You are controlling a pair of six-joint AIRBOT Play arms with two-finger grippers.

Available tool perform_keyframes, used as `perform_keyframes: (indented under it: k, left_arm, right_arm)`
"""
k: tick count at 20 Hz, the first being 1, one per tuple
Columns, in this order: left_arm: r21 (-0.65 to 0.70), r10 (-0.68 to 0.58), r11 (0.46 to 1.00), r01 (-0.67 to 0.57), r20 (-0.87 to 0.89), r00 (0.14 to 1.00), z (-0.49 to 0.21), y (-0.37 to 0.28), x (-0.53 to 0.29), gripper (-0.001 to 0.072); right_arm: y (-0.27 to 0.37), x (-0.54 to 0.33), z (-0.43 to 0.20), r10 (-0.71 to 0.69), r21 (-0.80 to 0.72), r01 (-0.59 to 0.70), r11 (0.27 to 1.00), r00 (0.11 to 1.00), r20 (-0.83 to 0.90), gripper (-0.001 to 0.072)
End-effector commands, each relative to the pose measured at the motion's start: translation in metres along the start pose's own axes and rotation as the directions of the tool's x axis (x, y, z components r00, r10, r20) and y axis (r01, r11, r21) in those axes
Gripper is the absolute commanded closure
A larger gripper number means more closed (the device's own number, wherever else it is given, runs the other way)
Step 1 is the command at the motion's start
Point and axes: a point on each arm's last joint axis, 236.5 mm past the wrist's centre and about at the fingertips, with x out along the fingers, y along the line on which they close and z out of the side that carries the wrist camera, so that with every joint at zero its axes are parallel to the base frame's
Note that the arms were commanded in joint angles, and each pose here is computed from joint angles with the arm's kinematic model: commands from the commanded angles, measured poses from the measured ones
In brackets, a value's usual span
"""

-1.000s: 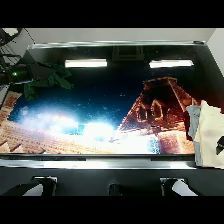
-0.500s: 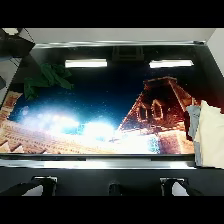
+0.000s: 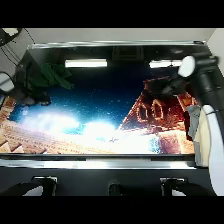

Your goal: Fold the shirts.

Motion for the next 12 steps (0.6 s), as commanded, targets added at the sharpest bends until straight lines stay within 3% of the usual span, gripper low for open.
perform_keyframes:
  k: [1, 12]
  left_arm:
    - [-0.036, 0.006, 0.999, -0.009, -0.070, 0.998, -0.0521, -0.0004, 0.0216, 0.0128]
    - [-0.035, 0.009, 0.999, -0.012, -0.070, 0.997, -0.0521, 0.0005, 0.0215, 0.0129]
  right_arm:
    - [0.0228, 0.0360, -0.0419, -0.039, -0.076, 0.026, 0.997, 0.985, -0.168, 0.0195]
    - [0.0209, 0.0338, -0.0504, -0.047, -0.076, 0.031, 0.997, 0.978, -0.203, 0.0197]
